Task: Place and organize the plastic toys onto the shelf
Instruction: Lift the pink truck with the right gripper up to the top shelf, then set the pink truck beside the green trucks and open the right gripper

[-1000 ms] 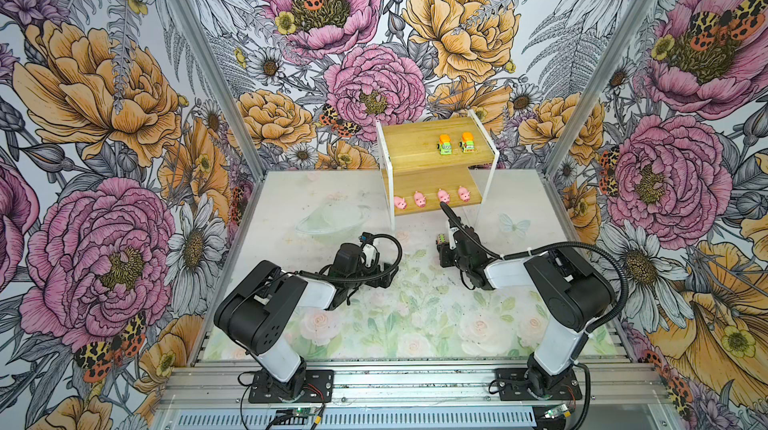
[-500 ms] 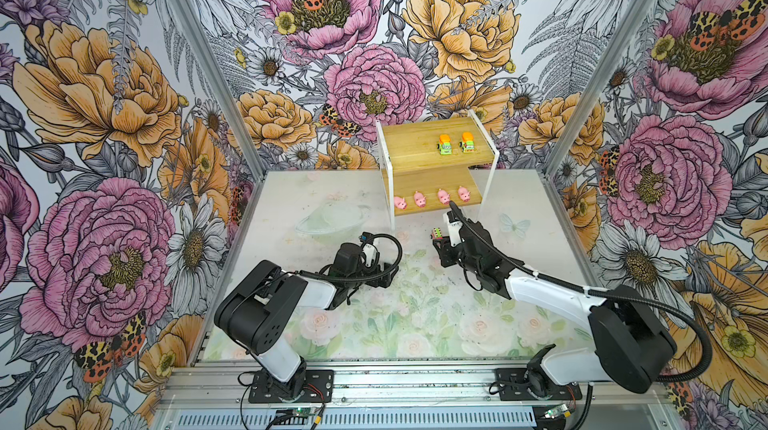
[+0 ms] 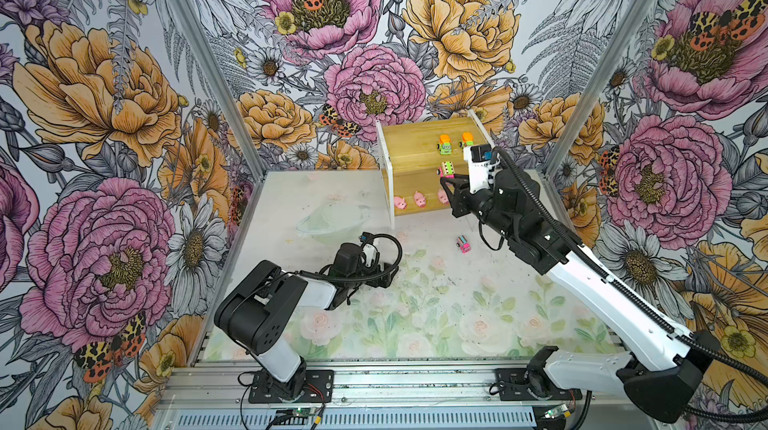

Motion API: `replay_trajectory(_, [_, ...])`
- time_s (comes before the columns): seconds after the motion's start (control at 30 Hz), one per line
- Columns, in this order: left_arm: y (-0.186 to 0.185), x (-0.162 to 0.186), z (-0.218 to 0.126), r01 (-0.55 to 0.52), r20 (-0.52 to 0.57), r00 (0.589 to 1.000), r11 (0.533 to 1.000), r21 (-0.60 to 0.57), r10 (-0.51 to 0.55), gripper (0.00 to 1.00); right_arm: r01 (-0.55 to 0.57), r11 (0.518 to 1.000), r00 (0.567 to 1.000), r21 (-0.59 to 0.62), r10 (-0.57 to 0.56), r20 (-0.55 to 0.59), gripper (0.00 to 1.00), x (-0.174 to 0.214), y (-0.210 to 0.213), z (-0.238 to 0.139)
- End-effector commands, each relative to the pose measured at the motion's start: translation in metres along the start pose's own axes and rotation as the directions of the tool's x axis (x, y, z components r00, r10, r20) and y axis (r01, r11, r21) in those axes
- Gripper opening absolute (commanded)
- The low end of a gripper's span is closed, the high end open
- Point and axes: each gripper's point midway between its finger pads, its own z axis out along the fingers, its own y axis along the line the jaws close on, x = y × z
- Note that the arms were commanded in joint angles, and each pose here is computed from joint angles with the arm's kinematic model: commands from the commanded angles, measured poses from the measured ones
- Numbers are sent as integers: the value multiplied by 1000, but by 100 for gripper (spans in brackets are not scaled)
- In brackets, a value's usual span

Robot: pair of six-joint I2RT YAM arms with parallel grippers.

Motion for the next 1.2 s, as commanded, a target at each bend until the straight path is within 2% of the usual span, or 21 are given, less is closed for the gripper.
replay_trajectory(0.0, [-3,-1,1,-15,-8,1000,1000,4,15,99,69,996,997,61,-67,-32,23,-16,-5,17])
replay_trajectory(0.23, [-2,-3,-2,-17,2,1000,1000,-6,17,99,83,988,996,129,-81,-21,23,-45,-7,64])
replay_trajectory(0.47, [-2,-5,-8,-19,14,1000,1000,-17,19,99,100,980,994,171,-91,-64,23,-36,-12,97])
replay_trajectory(0.83, [-2,-9,-12,-21,29,999,999,-26,22,99,14,972,996,233,8,-94,23,-24,-37,114])
replay_trajectory(1.17, [-1,-8,-12,-21,26,999,999,-28,22,99,15,975,989,221,18,-146,22,-2,-36,129])
